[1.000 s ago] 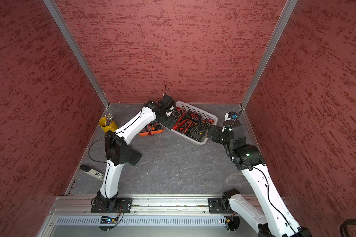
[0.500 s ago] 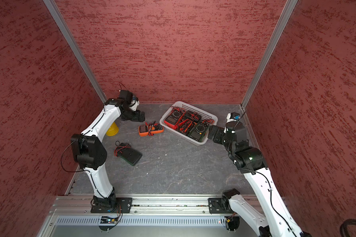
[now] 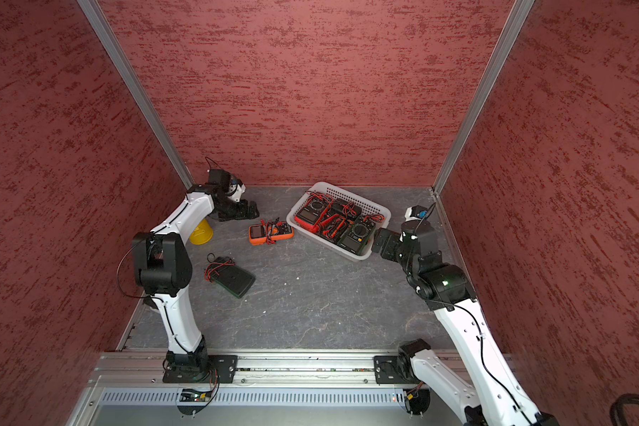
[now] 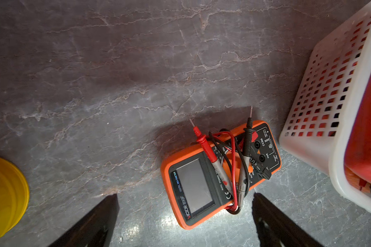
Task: Put the multimeter into the basket
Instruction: Pick up the multimeter from the center of the board.
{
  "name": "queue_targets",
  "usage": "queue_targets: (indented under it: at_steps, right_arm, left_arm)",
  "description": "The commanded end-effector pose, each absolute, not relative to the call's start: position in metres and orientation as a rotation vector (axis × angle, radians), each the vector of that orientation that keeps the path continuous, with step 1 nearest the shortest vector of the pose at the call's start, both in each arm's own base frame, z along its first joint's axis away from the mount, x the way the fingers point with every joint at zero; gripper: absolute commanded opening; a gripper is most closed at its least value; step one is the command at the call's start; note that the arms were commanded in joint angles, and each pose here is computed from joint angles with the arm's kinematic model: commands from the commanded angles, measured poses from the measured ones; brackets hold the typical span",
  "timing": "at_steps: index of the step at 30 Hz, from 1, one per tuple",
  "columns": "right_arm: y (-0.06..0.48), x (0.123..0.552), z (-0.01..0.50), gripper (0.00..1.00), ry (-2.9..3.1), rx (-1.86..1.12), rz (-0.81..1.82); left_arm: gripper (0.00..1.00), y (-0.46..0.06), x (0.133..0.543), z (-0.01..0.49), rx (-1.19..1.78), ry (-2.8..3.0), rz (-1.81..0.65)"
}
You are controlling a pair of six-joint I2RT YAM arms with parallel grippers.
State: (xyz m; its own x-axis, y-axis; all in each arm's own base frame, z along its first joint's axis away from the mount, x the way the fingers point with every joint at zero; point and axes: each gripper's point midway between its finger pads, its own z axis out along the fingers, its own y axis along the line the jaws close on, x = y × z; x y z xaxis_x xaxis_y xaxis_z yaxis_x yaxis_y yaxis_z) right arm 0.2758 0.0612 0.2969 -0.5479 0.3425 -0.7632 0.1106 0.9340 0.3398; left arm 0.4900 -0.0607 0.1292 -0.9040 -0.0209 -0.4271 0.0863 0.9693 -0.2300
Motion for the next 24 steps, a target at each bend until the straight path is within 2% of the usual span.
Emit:
queue_targets:
  at_steps: [1,16,24]
  right_arm:
    - [0.063,0.281,0.3,0.99,2.126,0.333,0.328]
    - [0.062,0.279,0.294,0.99,2.134,0.336,0.323]
    - [0.063,0.277,0.292,0.99,2.136,0.332,0.336]
  left_arm:
    - [1.0,-0.07,0.509,0.136,0.064,2.63,-0.389]
    - [1.0,-0.11,0.525,0.097,0.168,2.732,-0.384]
    - [1.0,-0.118,0.515,0.076,0.194,2.805,-0.38]
